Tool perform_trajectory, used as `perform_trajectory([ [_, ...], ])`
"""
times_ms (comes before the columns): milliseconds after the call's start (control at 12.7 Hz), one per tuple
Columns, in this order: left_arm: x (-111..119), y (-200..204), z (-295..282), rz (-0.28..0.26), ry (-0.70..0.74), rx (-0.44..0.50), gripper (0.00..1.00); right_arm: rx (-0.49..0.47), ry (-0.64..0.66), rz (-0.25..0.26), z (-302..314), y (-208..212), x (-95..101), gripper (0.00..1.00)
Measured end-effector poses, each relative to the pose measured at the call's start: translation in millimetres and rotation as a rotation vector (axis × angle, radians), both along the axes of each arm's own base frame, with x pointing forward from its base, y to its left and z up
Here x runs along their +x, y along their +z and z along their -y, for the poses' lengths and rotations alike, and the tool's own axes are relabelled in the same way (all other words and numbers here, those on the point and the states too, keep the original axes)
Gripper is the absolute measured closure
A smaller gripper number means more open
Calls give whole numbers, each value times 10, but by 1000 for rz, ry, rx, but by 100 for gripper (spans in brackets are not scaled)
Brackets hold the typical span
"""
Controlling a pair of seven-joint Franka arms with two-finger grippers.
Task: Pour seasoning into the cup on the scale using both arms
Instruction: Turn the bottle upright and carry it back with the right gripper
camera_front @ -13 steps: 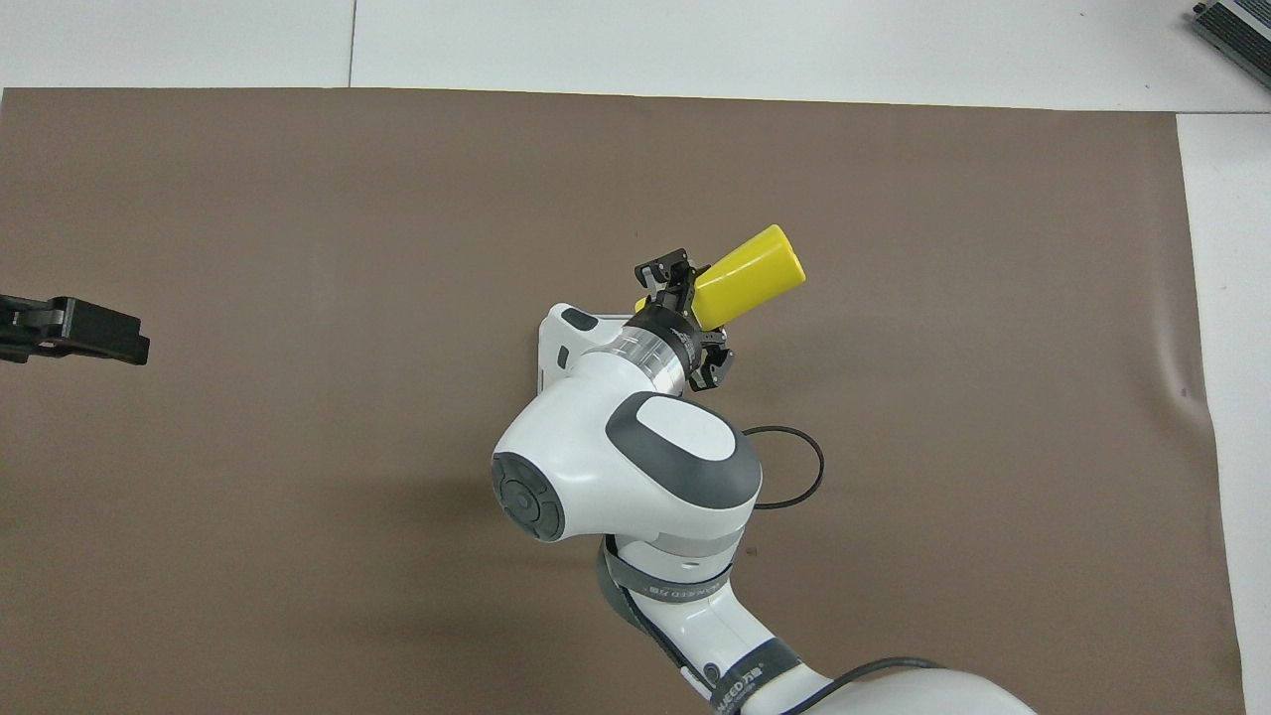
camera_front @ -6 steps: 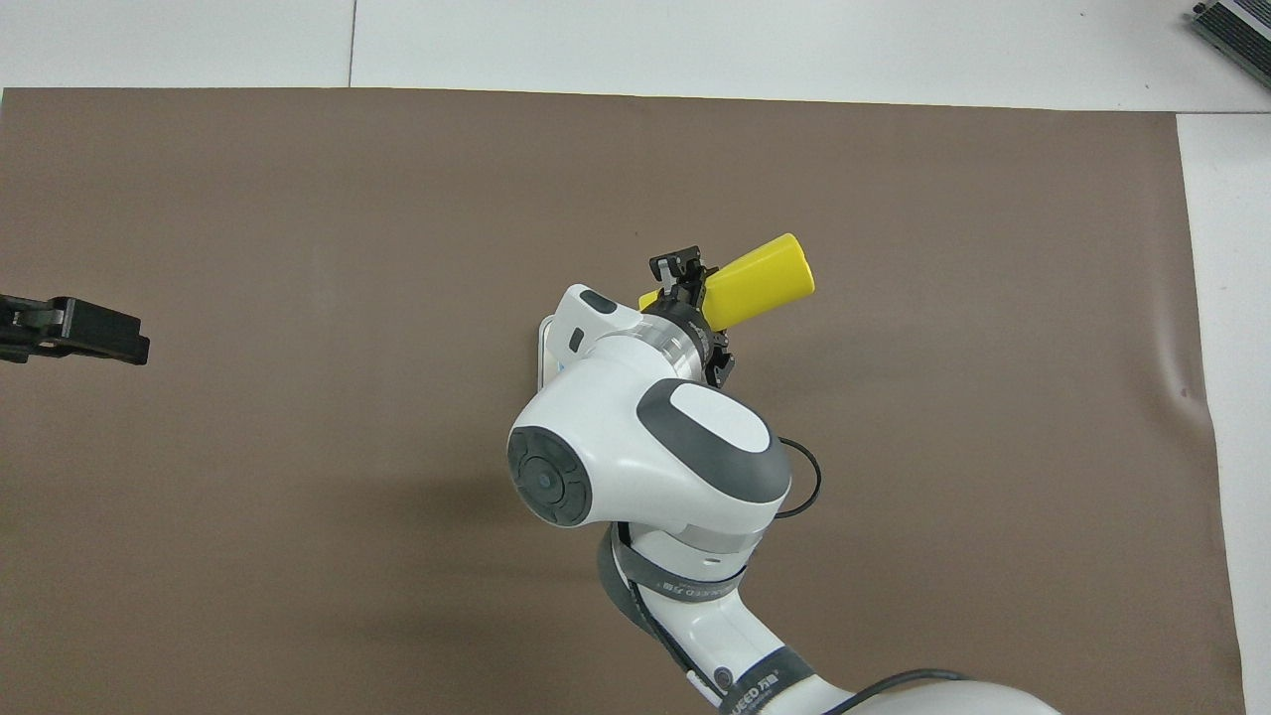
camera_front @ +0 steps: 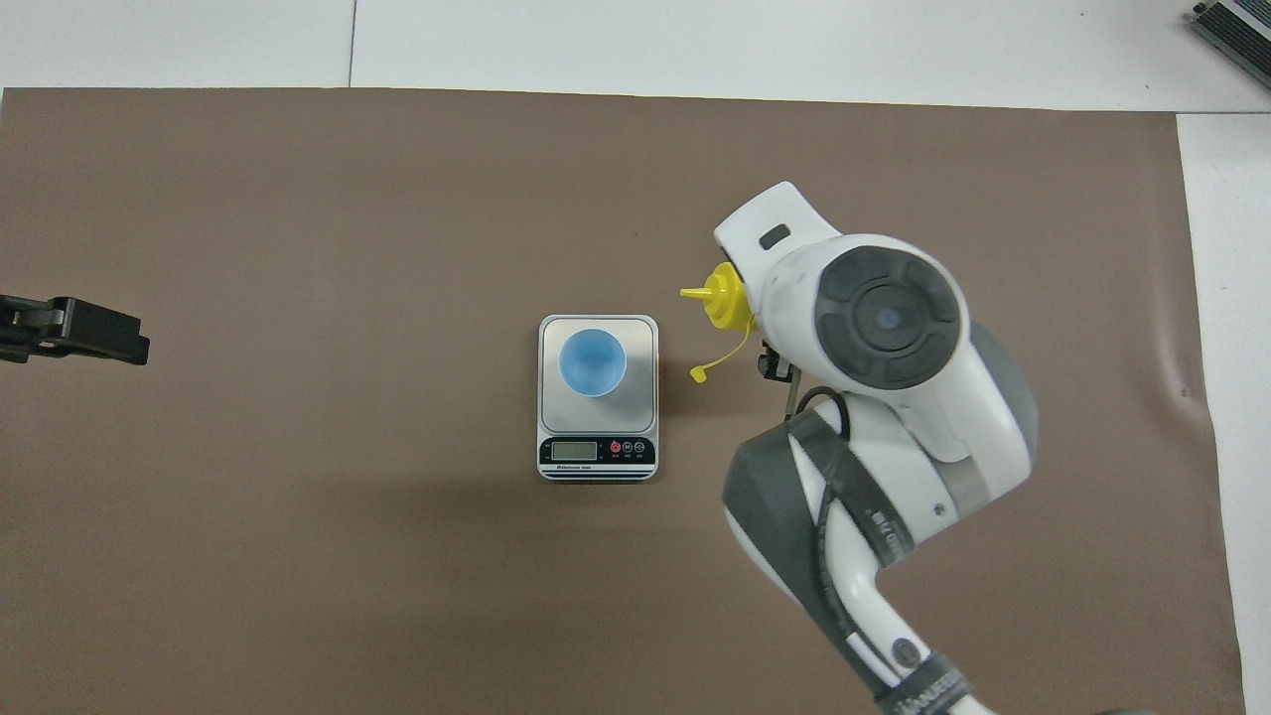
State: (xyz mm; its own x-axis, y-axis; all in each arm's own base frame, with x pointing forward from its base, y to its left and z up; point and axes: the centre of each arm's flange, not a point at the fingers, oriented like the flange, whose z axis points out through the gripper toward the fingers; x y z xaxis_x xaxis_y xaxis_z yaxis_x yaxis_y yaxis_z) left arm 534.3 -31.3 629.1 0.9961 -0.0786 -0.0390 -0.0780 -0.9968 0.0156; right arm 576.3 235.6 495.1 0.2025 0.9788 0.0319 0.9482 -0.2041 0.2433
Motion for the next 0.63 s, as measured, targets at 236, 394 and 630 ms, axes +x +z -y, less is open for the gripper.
perform_trajectory([
  [236,0,0,0,0,0,0,0,198,64,-55,798,-61,121,52],
  [394,0,0,0,0,0,0,0,308,121,-54,1215,-159,167,52],
  [630,0,0,-1,0,0,0,0,547,95,-57,1698,-497,119,52],
])
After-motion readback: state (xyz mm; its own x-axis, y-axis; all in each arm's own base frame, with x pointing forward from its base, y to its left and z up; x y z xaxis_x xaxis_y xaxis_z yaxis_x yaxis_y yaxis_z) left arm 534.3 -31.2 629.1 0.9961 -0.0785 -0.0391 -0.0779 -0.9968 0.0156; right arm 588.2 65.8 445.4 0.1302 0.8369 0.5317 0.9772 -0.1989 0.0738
